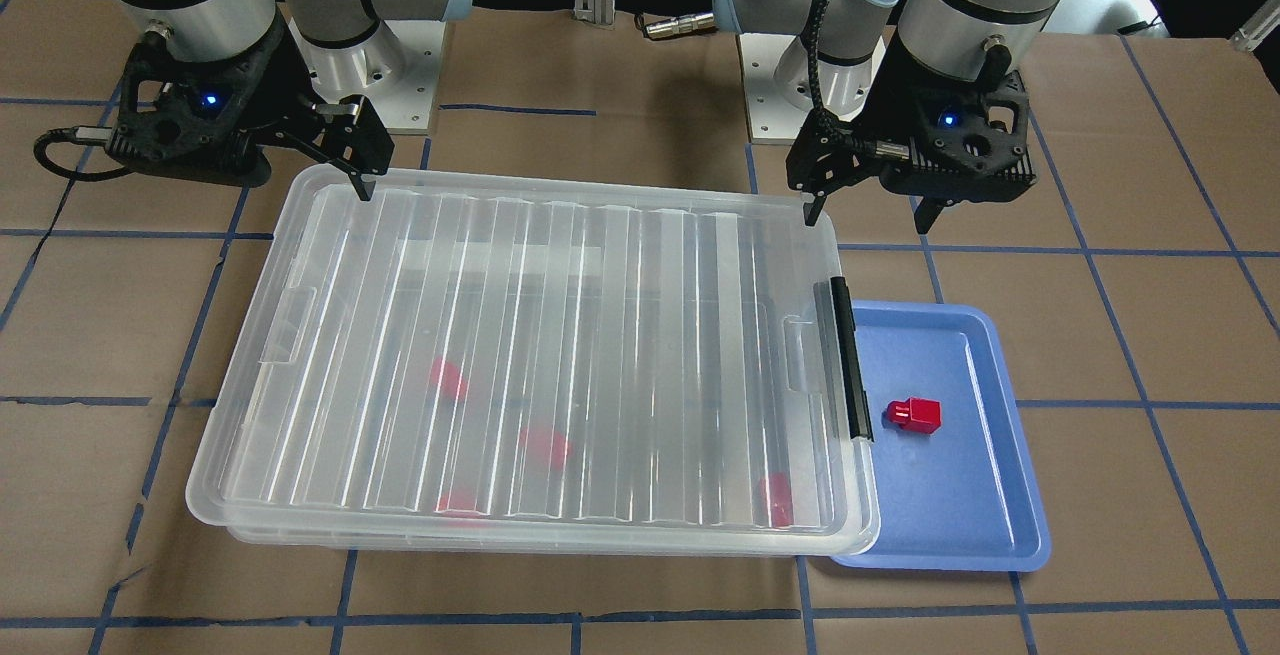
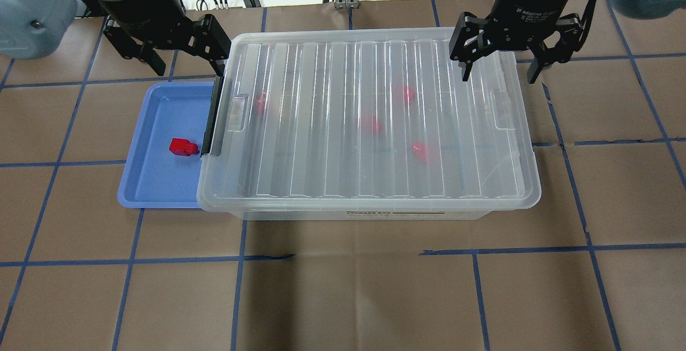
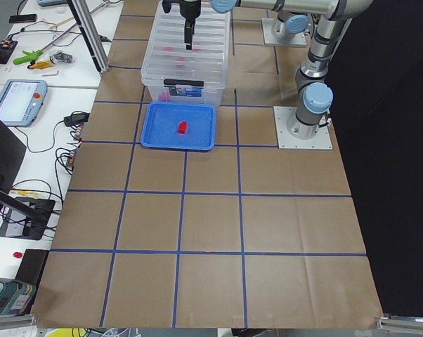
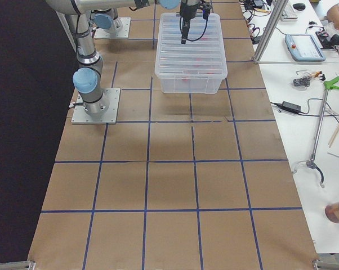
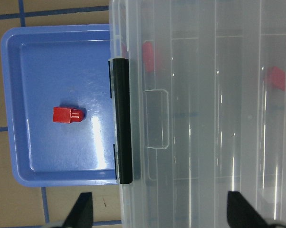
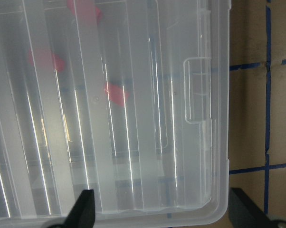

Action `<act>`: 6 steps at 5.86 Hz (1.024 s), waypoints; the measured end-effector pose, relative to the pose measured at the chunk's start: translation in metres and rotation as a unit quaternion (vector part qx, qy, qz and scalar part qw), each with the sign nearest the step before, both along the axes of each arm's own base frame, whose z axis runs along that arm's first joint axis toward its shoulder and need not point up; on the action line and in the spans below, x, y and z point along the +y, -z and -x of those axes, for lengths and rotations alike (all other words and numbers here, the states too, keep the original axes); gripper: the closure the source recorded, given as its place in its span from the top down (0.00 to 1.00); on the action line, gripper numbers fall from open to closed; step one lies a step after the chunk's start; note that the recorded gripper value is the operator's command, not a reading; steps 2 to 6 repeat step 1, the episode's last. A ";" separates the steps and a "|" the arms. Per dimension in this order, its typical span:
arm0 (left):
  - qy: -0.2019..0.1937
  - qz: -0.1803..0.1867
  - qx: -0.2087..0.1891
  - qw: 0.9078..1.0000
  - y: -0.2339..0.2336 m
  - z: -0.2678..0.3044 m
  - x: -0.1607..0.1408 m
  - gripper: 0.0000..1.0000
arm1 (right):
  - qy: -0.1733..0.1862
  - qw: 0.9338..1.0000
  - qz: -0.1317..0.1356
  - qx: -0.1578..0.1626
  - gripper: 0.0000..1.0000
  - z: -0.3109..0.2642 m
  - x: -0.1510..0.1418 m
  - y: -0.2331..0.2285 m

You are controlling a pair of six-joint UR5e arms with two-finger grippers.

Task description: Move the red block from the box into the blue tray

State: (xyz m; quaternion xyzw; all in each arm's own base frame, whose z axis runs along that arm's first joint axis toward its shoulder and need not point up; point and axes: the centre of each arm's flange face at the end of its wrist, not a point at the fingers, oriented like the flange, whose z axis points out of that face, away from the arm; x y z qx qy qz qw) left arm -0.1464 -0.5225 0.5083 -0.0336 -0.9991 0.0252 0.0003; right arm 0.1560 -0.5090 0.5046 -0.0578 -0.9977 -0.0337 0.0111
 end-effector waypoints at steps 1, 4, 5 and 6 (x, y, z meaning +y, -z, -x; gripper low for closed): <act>0.000 0.000 0.000 1.000 0.000 0.000 0.000 0.98 | 0.000 1.000 0.000 0.000 1.00 0.000 0.000 0.000; 0.000 0.000 0.000 1.000 0.000 0.000 0.000 0.98 | 0.000 1.000 0.000 0.000 1.00 0.000 0.000 0.000; 0.000 0.000 0.000 1.000 0.000 0.000 0.000 0.98 | 0.000 1.000 0.000 0.000 1.00 0.000 0.000 0.000; 0.000 0.000 0.000 1.000 0.000 0.000 0.000 0.98 | 0.000 1.000 0.000 0.000 1.00 0.000 0.000 0.000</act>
